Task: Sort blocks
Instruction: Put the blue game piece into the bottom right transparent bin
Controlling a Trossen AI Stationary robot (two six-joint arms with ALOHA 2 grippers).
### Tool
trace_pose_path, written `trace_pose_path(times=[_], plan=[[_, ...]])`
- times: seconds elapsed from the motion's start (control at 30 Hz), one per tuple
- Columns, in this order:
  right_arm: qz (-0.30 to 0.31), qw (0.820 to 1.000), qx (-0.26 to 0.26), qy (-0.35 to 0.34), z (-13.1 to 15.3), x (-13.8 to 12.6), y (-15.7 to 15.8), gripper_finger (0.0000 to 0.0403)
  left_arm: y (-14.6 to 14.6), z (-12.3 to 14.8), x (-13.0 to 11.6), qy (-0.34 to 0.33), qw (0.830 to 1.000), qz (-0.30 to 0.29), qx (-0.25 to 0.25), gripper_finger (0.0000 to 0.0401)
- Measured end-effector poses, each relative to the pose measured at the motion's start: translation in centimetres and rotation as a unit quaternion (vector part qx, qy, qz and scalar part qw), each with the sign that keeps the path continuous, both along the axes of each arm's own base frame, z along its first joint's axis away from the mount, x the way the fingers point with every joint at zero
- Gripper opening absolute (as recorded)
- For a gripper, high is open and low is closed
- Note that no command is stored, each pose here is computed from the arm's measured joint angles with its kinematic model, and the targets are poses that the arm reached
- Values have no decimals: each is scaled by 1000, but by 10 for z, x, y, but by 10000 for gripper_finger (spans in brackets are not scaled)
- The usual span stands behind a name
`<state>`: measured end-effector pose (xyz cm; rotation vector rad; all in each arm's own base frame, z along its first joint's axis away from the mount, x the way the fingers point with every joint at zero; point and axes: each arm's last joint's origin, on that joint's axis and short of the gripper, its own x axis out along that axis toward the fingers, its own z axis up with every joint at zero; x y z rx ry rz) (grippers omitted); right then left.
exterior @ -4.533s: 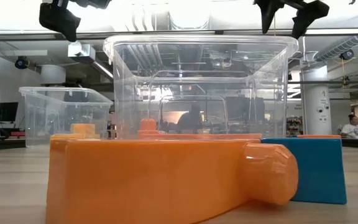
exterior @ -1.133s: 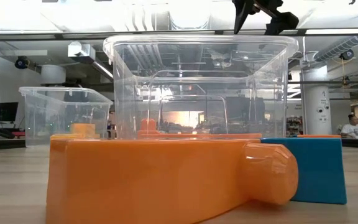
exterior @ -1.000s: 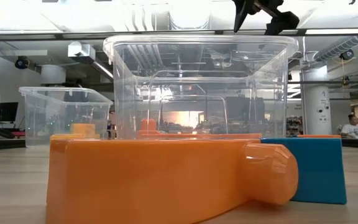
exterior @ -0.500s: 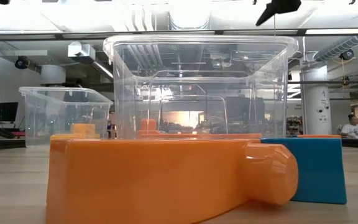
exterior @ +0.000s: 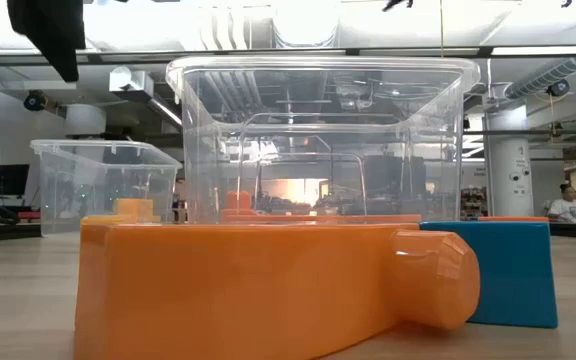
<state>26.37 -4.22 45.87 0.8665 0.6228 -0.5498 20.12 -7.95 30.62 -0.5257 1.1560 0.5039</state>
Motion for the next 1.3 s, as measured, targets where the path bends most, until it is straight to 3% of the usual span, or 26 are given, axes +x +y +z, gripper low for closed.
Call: trace_pose_path(times=[0.23,0.37,0.57,0.7,0.87,1.1,1.23,1.3], plan=[[33,999,-39,0,3,56,-12,393,18,-28,12,-92,994,47,-25,269],[47,997,-62,14,0,80,-24,393,29,-31,24,-142,987,69,-27,264],[44,996,-66,30,-12,93,-33,391,30,-23,32,-174,984,36,-16,263],[6,995,-91,34,-11,92,-41,365,30,-19,30,-171,985,7,-5,263],[-30,991,-128,9,-4,93,-51,293,30,-18,30,-169,986,-13,5,263],[-32,990,-138,-1,3,86,-54,139,30,-18,30,-169,986,-11,4,263],[-24,991,-130,21,5,76,-50,44,30,-17,30,-169,985,17,-11,263],[-16,991,-124,38,4,72,-43,20,29,-14,30,-167,985,34,-33,263]])
